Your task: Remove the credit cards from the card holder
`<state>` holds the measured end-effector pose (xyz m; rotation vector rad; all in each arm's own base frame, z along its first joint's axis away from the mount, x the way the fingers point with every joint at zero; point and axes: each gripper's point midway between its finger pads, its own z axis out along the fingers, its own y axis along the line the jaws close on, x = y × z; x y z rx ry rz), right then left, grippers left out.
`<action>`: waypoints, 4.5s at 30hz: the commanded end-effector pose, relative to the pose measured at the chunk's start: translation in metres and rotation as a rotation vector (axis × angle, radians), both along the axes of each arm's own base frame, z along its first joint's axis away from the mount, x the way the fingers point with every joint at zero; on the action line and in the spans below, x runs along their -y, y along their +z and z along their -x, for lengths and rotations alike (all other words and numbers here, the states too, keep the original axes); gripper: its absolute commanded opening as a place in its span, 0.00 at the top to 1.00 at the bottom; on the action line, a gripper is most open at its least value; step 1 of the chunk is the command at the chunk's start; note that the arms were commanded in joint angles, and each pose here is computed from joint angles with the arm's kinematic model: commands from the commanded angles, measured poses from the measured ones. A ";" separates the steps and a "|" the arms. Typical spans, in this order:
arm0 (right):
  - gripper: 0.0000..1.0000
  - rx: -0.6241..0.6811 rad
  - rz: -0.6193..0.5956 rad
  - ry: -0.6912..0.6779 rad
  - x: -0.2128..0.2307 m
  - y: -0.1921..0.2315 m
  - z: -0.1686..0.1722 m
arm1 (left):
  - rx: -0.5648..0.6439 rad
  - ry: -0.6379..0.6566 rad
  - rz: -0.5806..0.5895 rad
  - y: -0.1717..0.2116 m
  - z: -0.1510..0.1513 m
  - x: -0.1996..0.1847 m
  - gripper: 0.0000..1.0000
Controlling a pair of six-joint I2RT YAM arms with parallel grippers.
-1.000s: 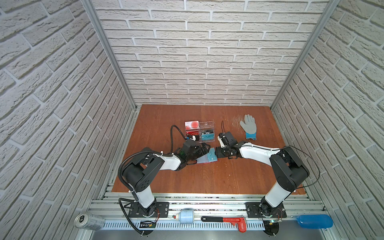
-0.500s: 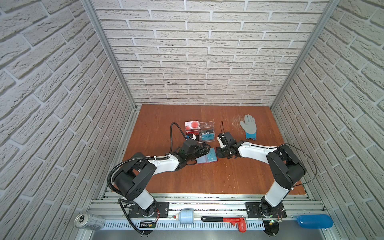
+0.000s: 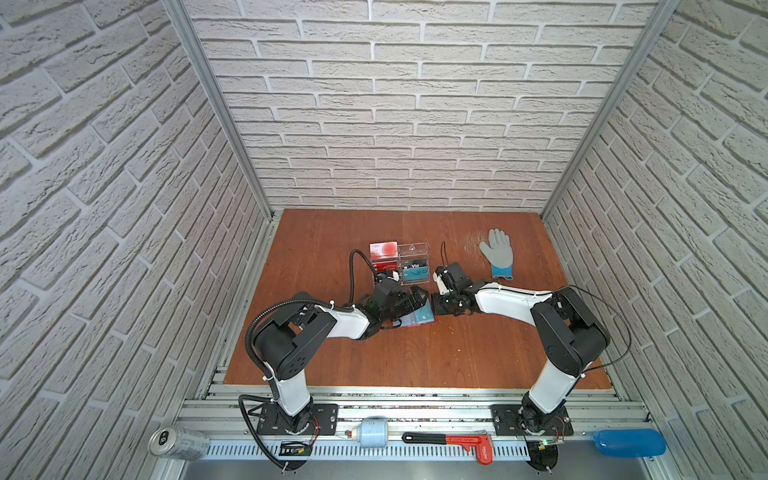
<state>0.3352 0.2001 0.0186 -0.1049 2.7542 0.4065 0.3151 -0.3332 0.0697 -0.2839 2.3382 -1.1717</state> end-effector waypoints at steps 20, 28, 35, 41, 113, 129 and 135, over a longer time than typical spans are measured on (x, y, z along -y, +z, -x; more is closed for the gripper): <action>0.94 -0.057 -0.019 -0.006 -0.005 -0.013 0.004 | -0.059 0.080 0.179 -0.011 -0.008 -0.006 0.02; 0.94 -0.075 -0.041 -0.009 -0.009 -0.016 0.005 | -0.086 0.100 0.195 -0.014 -0.005 -0.009 0.02; 0.94 -0.087 -0.067 -0.021 -0.012 -0.016 0.006 | -0.086 0.110 0.186 -0.019 -0.007 -0.012 0.02; 0.94 -0.095 -0.073 -0.033 -0.012 -0.018 0.006 | -0.076 0.114 0.194 -0.012 -0.010 -0.011 0.02; 0.94 -0.156 -0.089 -0.040 -0.015 -0.032 0.007 | 0.000 -0.088 0.400 0.022 0.004 0.014 0.02; 0.94 -0.164 -0.098 -0.044 -0.016 -0.033 0.008 | 0.009 -0.133 0.410 0.029 0.017 0.016 0.02; 0.94 -0.165 -0.100 -0.045 -0.016 -0.033 0.007 | -0.024 -0.149 0.387 0.018 0.024 0.017 0.02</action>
